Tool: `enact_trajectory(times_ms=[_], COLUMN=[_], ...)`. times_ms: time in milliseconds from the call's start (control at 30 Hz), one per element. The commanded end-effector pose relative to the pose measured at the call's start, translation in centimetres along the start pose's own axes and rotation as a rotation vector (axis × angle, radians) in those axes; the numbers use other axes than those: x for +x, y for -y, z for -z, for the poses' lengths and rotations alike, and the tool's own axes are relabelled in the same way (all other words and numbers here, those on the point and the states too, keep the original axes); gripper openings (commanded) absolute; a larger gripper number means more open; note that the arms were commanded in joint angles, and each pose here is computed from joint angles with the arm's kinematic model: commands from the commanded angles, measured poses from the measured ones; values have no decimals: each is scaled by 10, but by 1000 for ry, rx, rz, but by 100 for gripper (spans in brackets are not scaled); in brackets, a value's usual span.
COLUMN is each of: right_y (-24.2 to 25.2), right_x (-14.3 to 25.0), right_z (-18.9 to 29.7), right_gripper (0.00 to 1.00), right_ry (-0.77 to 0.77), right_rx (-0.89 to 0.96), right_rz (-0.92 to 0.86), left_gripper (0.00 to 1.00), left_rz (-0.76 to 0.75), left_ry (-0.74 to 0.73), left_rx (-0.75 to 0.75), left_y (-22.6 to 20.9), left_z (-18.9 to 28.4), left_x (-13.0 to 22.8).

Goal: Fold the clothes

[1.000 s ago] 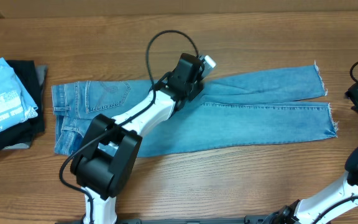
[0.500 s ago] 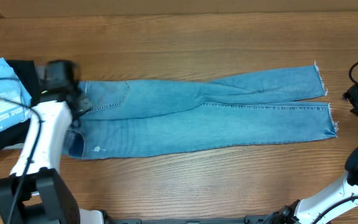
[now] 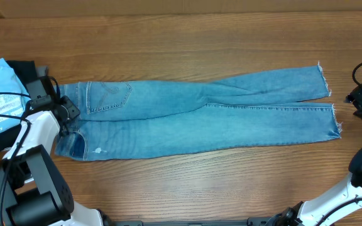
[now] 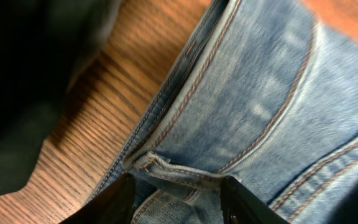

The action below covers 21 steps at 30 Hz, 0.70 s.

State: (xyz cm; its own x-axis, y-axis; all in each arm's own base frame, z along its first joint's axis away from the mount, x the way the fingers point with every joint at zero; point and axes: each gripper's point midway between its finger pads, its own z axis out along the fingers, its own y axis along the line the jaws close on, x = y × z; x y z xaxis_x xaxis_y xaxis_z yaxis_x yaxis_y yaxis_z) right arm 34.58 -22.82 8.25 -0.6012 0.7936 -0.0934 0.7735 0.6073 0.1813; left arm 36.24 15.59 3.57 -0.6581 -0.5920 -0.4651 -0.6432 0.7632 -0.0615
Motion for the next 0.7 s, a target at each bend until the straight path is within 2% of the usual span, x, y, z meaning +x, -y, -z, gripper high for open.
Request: enact_trajectory(times_ms=[0, 167, 400, 467, 633, 667], right_y=[-6, -6, -5, -5, -4, -4], right_x=[-5, -3, 0, 0, 1, 2], right_z=[13, 13, 13, 13, 13, 13], right_gripper=[49, 49, 49, 48, 49, 48], right_ry=[35, 27, 16, 15, 9, 8], right_rx=[-13, -11, -8, -7, -5, -6], right_rz=[15, 14, 12, 12, 11, 11], left_gripper=[49, 53, 51, 52, 52, 48], left_rz=[-24, -10, -6, -4, -12, -13], left_ry=[-9, -19, 30, 33, -16, -15], left_rx=[-25, -85, -52, -4, 16, 23], left_y=[-6, -17, -10, -1, 3, 5], left_z=[-6, -5, -6, -11, -31, -31], left_x=[4, 7, -5, -6, 7, 6])
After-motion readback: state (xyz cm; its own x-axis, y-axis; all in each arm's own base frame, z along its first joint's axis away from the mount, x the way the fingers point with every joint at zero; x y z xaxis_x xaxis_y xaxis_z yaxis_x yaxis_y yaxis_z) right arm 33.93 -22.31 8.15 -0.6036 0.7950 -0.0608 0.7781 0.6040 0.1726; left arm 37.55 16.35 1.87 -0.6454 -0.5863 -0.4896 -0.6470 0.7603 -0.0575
